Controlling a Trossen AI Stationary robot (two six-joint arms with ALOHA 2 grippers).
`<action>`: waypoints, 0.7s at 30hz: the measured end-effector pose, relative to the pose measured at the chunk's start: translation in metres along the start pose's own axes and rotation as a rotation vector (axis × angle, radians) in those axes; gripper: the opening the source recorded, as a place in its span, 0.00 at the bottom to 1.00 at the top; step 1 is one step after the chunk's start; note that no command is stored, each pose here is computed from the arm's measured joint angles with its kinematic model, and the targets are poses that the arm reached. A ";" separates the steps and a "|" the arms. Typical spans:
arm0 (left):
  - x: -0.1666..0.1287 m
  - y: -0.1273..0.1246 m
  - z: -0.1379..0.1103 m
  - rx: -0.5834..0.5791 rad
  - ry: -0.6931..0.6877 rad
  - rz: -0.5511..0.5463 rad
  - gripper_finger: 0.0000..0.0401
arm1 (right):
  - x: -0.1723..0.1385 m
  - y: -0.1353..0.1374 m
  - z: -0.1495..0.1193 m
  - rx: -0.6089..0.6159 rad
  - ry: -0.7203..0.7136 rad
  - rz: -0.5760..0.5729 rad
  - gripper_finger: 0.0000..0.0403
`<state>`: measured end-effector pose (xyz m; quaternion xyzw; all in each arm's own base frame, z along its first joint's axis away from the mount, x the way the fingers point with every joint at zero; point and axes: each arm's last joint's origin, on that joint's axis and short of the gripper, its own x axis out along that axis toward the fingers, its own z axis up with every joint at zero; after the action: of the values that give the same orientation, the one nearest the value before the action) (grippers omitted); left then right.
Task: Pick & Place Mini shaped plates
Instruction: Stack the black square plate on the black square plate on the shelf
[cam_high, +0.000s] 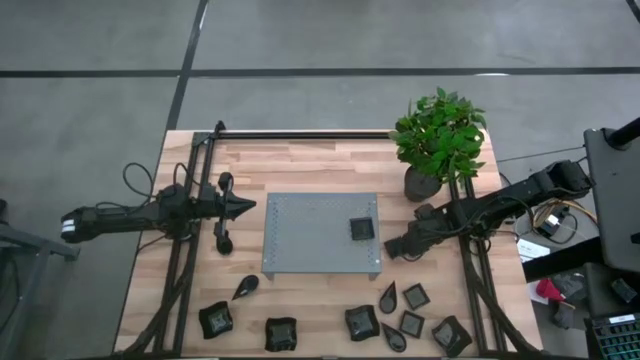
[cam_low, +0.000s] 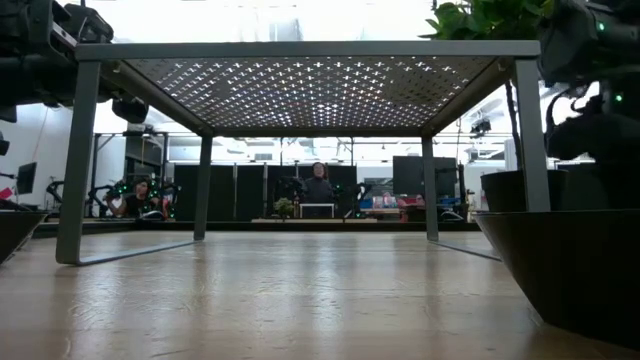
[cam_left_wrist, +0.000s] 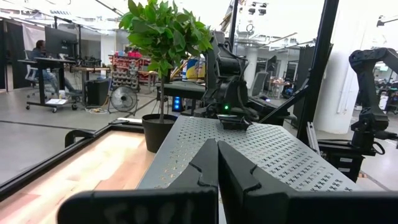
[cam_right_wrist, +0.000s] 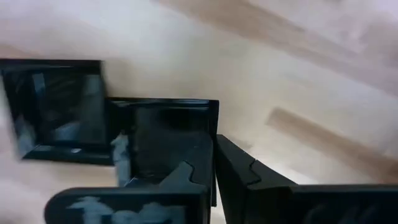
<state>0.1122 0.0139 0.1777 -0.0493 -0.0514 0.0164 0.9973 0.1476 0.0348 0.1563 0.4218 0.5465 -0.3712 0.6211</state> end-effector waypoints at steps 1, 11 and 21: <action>0.000 0.000 0.000 0.000 0.000 0.001 0.00 | -0.003 0.003 0.000 0.000 0.008 0.013 0.02; 0.000 0.000 0.000 0.000 0.000 0.000 0.00 | -0.039 0.028 0.002 0.004 0.103 0.145 0.02; 0.000 0.000 0.000 0.000 0.000 0.000 0.00 | -0.082 0.037 0.003 0.002 0.120 0.150 0.02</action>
<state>0.1122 0.0139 0.1777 -0.0493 -0.0515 0.0164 0.9973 0.1719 0.0453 0.2424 0.4839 0.5492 -0.2981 0.6127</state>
